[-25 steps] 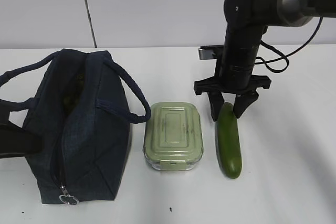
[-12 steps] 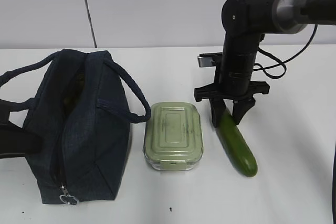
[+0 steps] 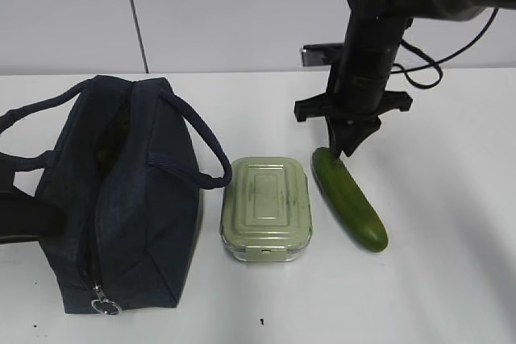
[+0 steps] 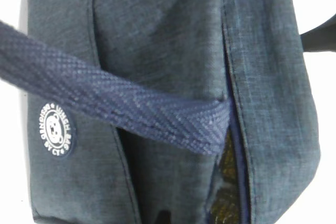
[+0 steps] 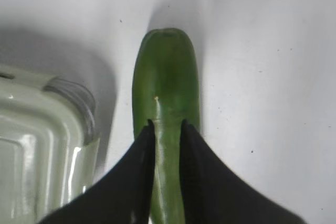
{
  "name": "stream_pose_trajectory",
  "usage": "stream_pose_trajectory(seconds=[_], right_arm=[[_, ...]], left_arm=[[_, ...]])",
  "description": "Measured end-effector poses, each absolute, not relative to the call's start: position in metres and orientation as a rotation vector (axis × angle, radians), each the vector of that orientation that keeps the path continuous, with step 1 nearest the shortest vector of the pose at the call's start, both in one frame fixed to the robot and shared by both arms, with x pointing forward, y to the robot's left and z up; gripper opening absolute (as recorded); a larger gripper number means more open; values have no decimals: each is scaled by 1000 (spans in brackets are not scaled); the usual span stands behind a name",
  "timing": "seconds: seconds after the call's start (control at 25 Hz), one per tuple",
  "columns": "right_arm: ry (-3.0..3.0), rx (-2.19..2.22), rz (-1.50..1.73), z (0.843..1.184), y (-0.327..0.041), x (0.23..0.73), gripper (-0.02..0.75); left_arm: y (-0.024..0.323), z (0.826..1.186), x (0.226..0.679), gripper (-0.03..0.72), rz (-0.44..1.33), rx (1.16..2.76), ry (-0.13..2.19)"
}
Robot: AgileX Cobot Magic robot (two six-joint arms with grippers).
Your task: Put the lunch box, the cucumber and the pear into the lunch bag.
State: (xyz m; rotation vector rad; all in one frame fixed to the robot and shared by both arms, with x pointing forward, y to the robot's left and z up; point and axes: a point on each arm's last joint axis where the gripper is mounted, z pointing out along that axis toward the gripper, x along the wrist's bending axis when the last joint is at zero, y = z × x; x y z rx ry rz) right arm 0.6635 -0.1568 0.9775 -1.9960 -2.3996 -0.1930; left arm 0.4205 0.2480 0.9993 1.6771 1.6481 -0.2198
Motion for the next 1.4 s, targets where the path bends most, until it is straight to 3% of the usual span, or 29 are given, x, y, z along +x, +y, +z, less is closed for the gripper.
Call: stream_pose_trajectory(seconds=[0.12, 0.32, 0.4, 0.56, 0.72, 1.16, 1.24, 1.4], right_arm=[[-2434, -2006, -294, 1007, -158, 661, 136], [-2467, -1982, -320, 1015, -158, 659, 172], [-2472, -1973, -314, 1013, -158, 660, 243], [-2467, -1968, -289, 1005, -157, 662, 463], [-2453, -1960, -241, 989, -156, 665, 538], [-2406, -1931, -91, 940, -154, 671, 526], [-2400, -1927, -72, 933, -154, 671, 498], [-2397, -1925, -65, 930, -154, 672, 368]], left_arm=[[248, 999, 421, -12, -220, 1677, 1648], [248, 999, 420, -12, -221, 1680, 1647], [248, 999, 420, -12, -222, 1683, 1647], [248, 999, 420, -12, -221, 1688, 1646], [248, 999, 420, -12, -222, 1689, 1646], [248, 999, 419, -12, -237, 1698, 1641], [248, 999, 419, -12, -237, 1701, 1640], [248, 998, 418, -12, -237, 1709, 1639]])
